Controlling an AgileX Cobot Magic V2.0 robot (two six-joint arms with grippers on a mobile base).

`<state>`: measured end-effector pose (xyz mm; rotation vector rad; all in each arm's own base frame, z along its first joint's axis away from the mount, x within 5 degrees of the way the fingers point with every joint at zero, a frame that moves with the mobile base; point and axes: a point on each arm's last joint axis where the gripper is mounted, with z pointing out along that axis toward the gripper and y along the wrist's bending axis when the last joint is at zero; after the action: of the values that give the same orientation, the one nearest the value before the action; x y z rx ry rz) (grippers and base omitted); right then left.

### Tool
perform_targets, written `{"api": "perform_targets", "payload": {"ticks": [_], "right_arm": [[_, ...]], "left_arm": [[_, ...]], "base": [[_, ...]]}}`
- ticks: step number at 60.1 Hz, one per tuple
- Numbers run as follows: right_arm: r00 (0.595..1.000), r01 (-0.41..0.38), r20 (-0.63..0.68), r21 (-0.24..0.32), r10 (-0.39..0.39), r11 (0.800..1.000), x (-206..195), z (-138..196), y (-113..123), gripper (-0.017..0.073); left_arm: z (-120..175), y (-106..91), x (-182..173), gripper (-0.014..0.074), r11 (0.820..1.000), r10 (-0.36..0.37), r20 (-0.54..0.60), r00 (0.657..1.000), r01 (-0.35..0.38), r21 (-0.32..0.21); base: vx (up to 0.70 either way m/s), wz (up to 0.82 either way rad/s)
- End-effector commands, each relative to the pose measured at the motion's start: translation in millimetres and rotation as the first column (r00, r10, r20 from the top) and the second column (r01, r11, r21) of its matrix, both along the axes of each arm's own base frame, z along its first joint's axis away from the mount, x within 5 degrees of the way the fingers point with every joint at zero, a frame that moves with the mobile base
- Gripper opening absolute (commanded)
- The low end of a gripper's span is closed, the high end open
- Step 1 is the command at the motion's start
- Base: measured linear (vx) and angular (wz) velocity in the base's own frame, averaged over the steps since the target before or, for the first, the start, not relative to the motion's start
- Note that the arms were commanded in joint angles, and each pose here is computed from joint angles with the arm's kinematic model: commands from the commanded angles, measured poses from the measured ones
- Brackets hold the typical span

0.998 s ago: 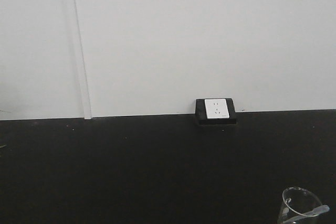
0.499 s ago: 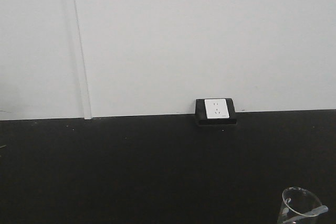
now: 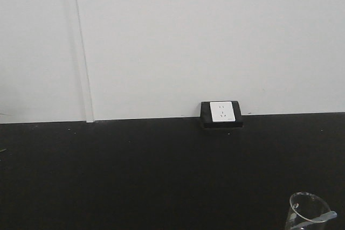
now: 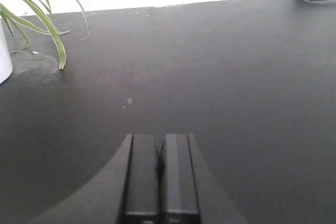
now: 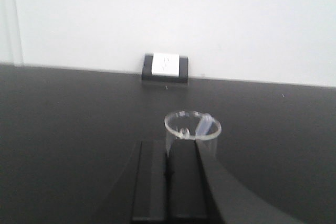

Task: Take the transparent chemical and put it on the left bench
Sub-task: 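Lower the right gripper around the clear pipette standing in the beaker, then close the right gripper on the pipette and lift it out of the beaker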

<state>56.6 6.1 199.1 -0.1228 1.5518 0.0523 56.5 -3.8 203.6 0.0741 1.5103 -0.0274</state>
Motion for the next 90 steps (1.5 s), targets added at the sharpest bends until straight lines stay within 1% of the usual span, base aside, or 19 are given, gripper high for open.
{"api": "perform_targets", "payload": {"ticks": [1,3,9,15,20,22,24,28,32,34,39,43,54,61,66,72,79,84,90], "right_arm": [[0.987,-0.027,0.157,0.096,0.012,0.995,-2.6,16.6,1.0,-0.0005],[0.986,-0.031,0.165,0.127,0.01,0.991,-3.2,20.2,0.7,-0.0004],[0.985,-0.036,0.17,0.173,0.006,0.984,-3.6,33.6,0.2,-0.0003],[0.986,-0.033,0.166,0.166,0.006,0.986,-1.6,52.2,0.4,-0.0003],[0.988,-0.024,0.153,0.119,0.005,0.993,4.5,68.2,1.2,-0.0003],[0.99,-0.013,0.141,0.087,0.001,0.996,8.0,73.3,1.3,-0.0003],[0.994,0.006,0.11,0.032,-0.009,0.999,14.0,78.0,1.3,-0.0003],[0.999,0.046,-0.019,-0.039,-0.047,0.998,28.6,80.3,-0.6,-0.0003],[0.981,0.098,-0.159,-0.082,-0.11,0.992,46.4,78.0,-5.7,-0.0003],[0.97,0.114,-0.206,-0.087,-0.13,0.99,56.3,76.1,-7.7,-0.0002],[0.961,0.151,-0.225,-0.062,-0.161,0.987,77.0,78.6,-12.6,-0.0001],[0.966,0.161,-0.199,-0.041,-0.166,0.986,91.9,78.7,-15.0,0.0],[0.983,0.137,-0.117,-0.023,-0.139,0.99,121.0,73.9,-15.1,0.0005],[0.985,0.128,-0.115,-0.018,-0.129,0.992,131.1,68.2,-15.0,0.0034],[0.979,0.128,-0.159,-0.021,-0.13,0.992,136.4,60.3,-15.5,0.0077],[0.971,0.127,-0.202,-0.024,-0.129,0.992,141.4,51.9,-15.9,0.0169],[0.962,0.126,-0.241,-0.025,-0.128,0.992,147.5,43.0,-16.3,0.0314],[0.963,0.135,-0.236,-0.003,-0.132,0.991,151.8,40.1,-17.0,0.0421],[0.959,0.137,-0.249,0.0,-0.132,0.991,154.7,36.1,-17.3,0.0517]], "left_arm": [[2.7,0.2,-1.5,-0.0004,1.0,0.0,0.08,0.997,0.001,-0.014],[2.7,0.2,-1.5,-0.0004,1.0,0.0,0.08,0.997,0.001,-0.014],[2.7,0.2,-1.5,-0.0004,1.0,0.0,0.08,0.997,0.001,-0.014],[2.7,0.2,-1.5,-0.0004,1.0,0.0,0.08,0.997,0.001,-0.014],[2.7,0.2,-1.5,-0.0004,1.0,0.0,0.08,0.997,0.001,-0.014],[2.7,0.2,-1.5,-0.0004,1.0,0.0,0.08,0.997,0.001,-0.014],[2.7,0.2,-1.5,-0.0004,1.0,0.0,0.08,0.997,0.001,-0.014],[2.7,0.2,-1.5,-0.0004,1.0,0.0,0.08,0.997,0.001,-0.014],[2.7,0.2,-1.5,-0.0004,1.0,0.0,0.08,0.997,0.001,-0.014],[2.7,0.2,-1.5,-0.0004,1.0,0.0,0.08,0.997,0.001,-0.014],[2.7,0.2,-1.5,-0.0004,1.0,0.0,0.08,0.997,0.001,-0.014],[2.7,0.2,-1.5,-0.0004,1.0,0.0,0.08,0.997,0.001,-0.014],[2.7,0.2,-1.5,-0.0004,1.0,0.0,0.08,0.997,0.001,-0.014],[2.7,0.2,-1.5,-0.0004,1.0,0.0,0.08,0.997,0.001,-0.014],[2.7,0.2,-1.5,-0.0004,1.0,0.0,0.08,0.997,0.001,-0.014],[2.7,0.2,-1.5,-0.0004,1.0,0.0,0.08,0.997,0.001,-0.014],[2.7,0.2,-1.5,-0.0004,1.0,0.0,0.08,0.997,0.001,-0.014],[2.7,0.2,-1.5,-0.0004,1.0,0.0,0.08,0.997,0.001,-0.014],[2.7,0.2,-1.5,-0.0004,1.0,0.0,0.08,0.997,0.001,-0.014]], "base": [[0.0,0.0],[0.0,0.0],[0.0,0.0],[0.0,0.0],[0.0,0.0],[0.0,0.0],[0.0,0.0],[0.0,0.0],[0.0,0.0],[0.0,0.0],[0.0,0.0],[0.0,0.0],[0.0,0.0],[0.0,0.0],[0.0,0.0],[0.0,0.0],[0.0,0.0],[0.0,0.0],[0.0,0.0]]}}
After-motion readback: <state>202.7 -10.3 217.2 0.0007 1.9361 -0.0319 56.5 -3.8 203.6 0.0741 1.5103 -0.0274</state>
